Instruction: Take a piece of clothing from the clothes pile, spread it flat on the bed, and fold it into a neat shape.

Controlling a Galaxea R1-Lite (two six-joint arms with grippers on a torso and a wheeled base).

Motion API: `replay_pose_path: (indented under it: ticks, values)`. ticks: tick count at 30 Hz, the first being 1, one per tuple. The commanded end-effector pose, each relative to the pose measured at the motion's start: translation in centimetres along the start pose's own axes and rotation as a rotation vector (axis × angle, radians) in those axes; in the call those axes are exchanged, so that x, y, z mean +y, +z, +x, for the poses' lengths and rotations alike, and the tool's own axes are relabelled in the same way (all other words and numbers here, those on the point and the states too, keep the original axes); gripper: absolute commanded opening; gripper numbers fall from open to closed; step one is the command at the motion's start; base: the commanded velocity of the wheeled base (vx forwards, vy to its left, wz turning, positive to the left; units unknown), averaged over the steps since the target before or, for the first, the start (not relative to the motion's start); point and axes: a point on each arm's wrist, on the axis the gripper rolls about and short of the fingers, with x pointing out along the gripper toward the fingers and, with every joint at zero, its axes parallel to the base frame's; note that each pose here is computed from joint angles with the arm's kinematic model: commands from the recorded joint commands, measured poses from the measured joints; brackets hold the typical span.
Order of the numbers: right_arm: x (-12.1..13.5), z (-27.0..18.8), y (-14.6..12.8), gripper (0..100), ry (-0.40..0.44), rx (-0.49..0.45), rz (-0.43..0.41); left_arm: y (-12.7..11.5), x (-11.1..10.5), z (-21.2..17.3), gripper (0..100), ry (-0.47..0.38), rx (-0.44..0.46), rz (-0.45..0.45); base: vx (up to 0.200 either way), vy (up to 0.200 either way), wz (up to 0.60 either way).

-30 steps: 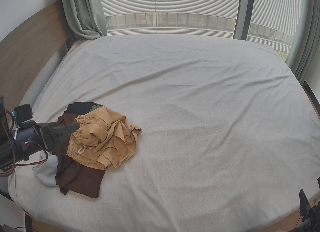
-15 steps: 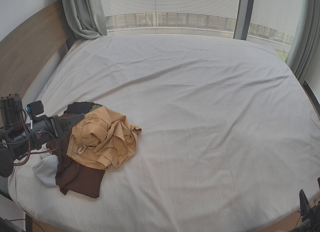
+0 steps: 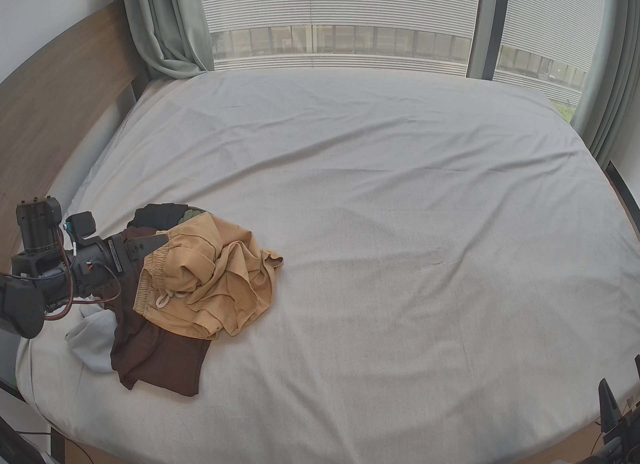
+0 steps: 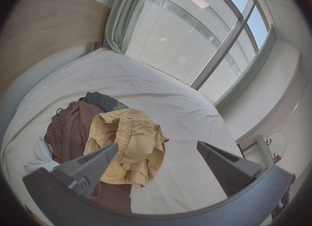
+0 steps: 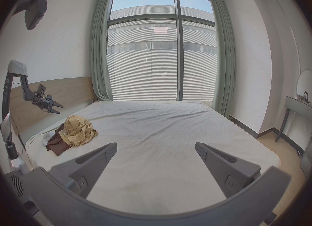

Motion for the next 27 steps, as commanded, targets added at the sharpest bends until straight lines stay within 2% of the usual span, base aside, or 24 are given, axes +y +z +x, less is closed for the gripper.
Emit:
replay_pose_path:
  ticks: [1,3,12,27]
  values:
    - [0.0,0.0,-0.5,100,0.000,0.001,0.000,-0.5,1.1,0.8,100,0.016,0.026,-0.024,0.000,0.000,0.00]
    - [0.0,0.0,-0.5,100,0.000,0.001,-0.002,-0.7,2.2,1.5,100,0.032,0.029,-0.035,0.000,0.000,0.00]
    - [0.0,0.0,-0.5,100,0.000,0.001,-0.002,-2.0,4.3,3.8,100,0.046,0.031,-0.050,0.000,0.000,0.00]
    - [0.0,0.0,-0.5,100,0.000,0.001,0.000,-1.5,4.8,5.1,100,-0.002,0.022,-0.118,0.000,0.000,0.00]
